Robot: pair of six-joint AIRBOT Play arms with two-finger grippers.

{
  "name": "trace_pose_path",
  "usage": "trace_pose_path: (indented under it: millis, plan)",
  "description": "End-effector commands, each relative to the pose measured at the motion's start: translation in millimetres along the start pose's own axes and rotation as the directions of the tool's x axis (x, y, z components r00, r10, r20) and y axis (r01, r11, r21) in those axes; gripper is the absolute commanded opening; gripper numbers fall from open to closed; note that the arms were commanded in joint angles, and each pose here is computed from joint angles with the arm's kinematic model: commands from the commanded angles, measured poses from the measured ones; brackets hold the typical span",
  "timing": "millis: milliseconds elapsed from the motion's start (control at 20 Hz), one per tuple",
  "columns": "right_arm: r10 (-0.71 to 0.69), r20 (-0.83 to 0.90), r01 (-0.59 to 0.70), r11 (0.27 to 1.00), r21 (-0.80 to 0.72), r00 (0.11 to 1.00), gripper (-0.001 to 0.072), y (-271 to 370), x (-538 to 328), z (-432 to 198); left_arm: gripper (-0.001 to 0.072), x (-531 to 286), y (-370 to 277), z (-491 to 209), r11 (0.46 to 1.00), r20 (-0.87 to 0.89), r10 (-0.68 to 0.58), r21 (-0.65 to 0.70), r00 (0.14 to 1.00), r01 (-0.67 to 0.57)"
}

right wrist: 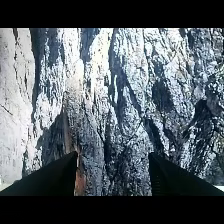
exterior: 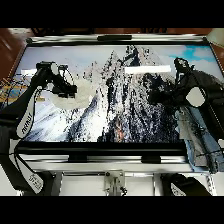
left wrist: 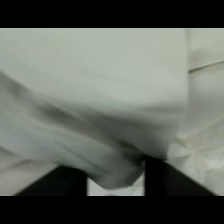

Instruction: Fold the shirts.

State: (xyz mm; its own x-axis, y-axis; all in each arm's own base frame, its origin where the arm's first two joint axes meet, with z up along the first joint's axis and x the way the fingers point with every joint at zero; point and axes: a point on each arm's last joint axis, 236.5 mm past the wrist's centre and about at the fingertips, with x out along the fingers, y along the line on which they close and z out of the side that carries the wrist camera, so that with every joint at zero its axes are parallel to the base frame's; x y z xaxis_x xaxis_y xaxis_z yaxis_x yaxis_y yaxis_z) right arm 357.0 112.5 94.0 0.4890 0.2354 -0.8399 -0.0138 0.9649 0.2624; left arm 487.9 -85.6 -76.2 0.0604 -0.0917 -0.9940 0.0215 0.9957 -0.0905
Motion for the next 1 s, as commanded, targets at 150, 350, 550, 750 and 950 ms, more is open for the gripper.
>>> trace_pose_path:
  millis: [150,350,550,750,950]
  plan:
    - [0.129,0.046,-0.132,0.989,0.066,0.991,0.0553,30.7,-2.6,11.1,0.0038,-95.1,-32.9,34.7,0.993,0.216,-0.118,0.037,0.969,0.113]
    - [0.191,0.09,-0.181,0.977,-0.113,0.977,0.0553,52.8,-38.1,31.2,0.0039,-320.0,-86.4,5.4,0.967,0.607,-0.236,0.227,0.759,0.118]
    - [-0.025,0.258,0.09,0.966,-0.242,0.966,0.0553,10.5,-129.3,64.8,0.0039,-451.4,-156.7,-124.5,0.882,0.706,-0.455,0.44,0.543,0.169]
    - [-0.152,0.435,0.237,0.96,-0.148,0.888,0.0553,-22.7,-234.5,65.0,0.0039,-417.6,-183.9,-176.4,0.872,0.642,-0.469,0.443,0.607,0.206]
    - [-0.149,0.411,0.221,0.966,-0.132,0.899,0.0553,-29.9,-265.9,22.6,0.0039,-284.1,-244.9,-184.4,0.862,0.482,-0.445,0.457,0.754,0.217]
